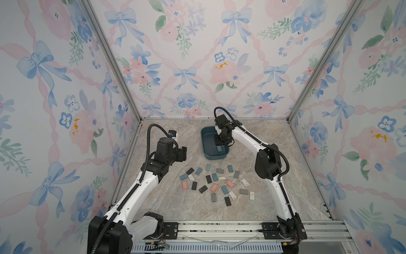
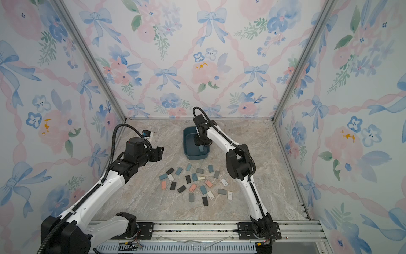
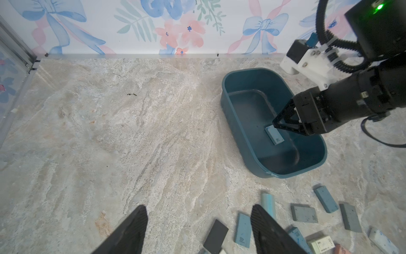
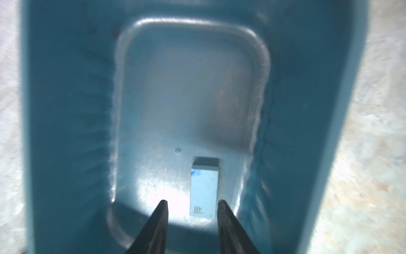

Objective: Put the eraser in the storage box
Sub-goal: Pick up the eraser from the center of the board.

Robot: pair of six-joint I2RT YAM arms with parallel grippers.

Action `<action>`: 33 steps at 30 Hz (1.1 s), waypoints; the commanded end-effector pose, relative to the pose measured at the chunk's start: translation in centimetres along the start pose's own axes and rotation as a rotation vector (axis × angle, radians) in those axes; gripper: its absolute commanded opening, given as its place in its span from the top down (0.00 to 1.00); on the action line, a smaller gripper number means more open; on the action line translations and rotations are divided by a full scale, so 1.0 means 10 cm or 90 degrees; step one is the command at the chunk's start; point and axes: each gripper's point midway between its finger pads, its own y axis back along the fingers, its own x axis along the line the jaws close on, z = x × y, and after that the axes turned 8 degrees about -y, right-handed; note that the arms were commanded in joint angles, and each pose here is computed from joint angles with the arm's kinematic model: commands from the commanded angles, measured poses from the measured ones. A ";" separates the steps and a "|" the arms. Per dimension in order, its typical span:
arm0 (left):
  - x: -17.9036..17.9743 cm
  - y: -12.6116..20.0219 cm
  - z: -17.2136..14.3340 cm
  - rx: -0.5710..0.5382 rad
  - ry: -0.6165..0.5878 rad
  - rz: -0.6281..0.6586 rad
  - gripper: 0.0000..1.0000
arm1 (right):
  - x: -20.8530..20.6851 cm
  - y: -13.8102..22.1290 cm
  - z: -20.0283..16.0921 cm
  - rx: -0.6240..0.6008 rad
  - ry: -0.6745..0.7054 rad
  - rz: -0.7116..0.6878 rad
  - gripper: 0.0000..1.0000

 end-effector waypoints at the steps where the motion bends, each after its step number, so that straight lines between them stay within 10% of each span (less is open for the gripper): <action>1: -0.05 0.01 -0.07 0.018 -0.056 -0.008 0.25 | 0.18 0.59 0.15 -0.058 0.017 0.047 0.58; 19: -0.15 -0.30 -1.23 0.402 -0.234 -0.006 0.28 | 0.09 1.59 -0.08 -0.184 0.010 0.196 0.49; 33: -0.24 -0.38 -1.56 0.470 -0.280 -0.040 0.38 | -0.21 1.82 -0.20 -0.223 -0.027 0.217 0.48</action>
